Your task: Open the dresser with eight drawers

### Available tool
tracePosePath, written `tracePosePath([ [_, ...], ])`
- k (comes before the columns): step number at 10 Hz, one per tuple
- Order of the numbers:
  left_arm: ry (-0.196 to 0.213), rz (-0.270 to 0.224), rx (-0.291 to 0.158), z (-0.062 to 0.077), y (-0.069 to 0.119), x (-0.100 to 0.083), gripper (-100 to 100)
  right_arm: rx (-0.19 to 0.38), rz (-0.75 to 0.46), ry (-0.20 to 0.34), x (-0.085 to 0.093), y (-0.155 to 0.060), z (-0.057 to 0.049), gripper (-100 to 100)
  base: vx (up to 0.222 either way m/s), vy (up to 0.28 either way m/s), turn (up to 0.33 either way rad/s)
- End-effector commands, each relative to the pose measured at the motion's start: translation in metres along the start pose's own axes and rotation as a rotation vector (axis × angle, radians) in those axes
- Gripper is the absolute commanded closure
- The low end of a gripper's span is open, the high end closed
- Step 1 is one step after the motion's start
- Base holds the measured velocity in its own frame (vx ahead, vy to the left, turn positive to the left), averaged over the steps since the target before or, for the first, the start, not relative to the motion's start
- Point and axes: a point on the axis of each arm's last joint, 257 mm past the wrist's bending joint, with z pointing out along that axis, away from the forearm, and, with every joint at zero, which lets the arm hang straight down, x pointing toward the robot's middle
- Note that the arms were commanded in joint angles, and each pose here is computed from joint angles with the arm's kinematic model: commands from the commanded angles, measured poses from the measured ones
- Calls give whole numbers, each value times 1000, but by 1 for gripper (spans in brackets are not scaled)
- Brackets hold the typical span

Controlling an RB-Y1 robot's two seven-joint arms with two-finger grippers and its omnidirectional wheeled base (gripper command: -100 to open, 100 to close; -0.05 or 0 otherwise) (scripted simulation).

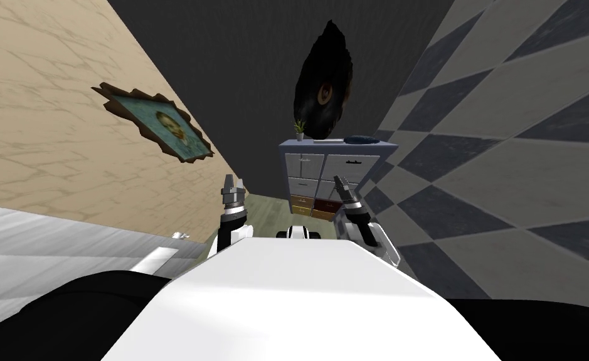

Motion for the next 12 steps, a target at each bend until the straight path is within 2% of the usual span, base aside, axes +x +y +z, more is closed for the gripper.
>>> tracePosePath([
  [1,0,0,0,0,0,0,0,3,-135,36,11,-8,-1,-100,13,75,-101],
  [2,0,0,0,0,0,0,0,2,-165,36,11,-8,-1,-100,7,64,-57],
  [3,0,0,0,0,0,0,0,3,-231,60,19,-14,-1,-100,-4,72,-102],
  [5,0,0,0,0,0,0,0,2,-267,60,19,-14,-1,-100,1,53,-27],
  [6,0,0,0,0,0,0,0,3,-343,83,26,-21,-3,-100,6,66,-90],
  [7,0,0,0,0,0,0,0,2,-367,83,26,-21,-3,-100,-2,63,-83],
  [10,0,0,0,0,0,0,0,-1,-522,130,41,-34,-5,-100,19,76,-92],
  [12,0,0,0,0,0,0,0,-4,-564,130,41,-34,-5,-100,7,56,-26],
])
